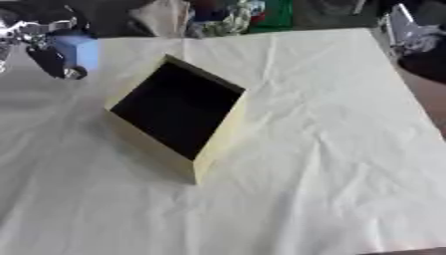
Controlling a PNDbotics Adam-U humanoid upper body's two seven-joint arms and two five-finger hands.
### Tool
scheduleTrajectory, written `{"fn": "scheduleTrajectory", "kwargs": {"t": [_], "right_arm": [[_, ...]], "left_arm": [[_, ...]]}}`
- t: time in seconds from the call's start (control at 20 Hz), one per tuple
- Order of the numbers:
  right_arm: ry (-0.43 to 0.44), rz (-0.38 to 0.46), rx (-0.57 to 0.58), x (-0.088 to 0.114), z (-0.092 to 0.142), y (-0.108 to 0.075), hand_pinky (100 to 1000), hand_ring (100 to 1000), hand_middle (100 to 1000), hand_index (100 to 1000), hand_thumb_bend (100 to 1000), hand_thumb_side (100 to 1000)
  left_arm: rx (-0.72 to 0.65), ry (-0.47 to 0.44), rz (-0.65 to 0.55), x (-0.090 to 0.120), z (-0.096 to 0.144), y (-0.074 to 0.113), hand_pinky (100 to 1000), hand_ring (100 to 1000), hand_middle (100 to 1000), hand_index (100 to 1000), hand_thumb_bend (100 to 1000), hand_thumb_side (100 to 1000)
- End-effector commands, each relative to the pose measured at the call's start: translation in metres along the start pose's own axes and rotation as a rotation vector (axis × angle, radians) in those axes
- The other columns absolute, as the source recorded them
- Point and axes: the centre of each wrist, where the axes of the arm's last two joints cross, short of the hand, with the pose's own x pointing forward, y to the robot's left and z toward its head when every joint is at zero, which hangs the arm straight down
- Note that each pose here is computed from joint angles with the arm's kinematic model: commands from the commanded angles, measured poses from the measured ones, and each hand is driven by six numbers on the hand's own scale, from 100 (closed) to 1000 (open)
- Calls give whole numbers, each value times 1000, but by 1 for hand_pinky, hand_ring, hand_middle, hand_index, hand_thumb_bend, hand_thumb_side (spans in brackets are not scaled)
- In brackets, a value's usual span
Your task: Pick up objects on the table and place them in the box.
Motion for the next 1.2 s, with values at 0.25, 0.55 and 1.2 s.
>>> {"fn": "scheduleTrajectory", "kwargs": {"t": [0.25, 0.55, 1.2], "right_arm": [[-8, 18, -8, 3, -3, -9, 783, 823, 818, 847, 100, 491], [4, 19, -37, 3, -5, -12, 781, 821, 817, 846, 100, 471], [15, 4, -97, 5, -12, -16, 781, 821, 816, 845, 100, 459]], "left_arm": [[139, -90, -17, 26, 24, 41, 378, 408, 410, 388, 215, 100], [160, -278, 110, 69, 33, 53, 362, 401, 395, 400, 246, 100], [110, -413, 296, 134, 14, 36, 380, 424, 407, 432, 305, 100]]}}
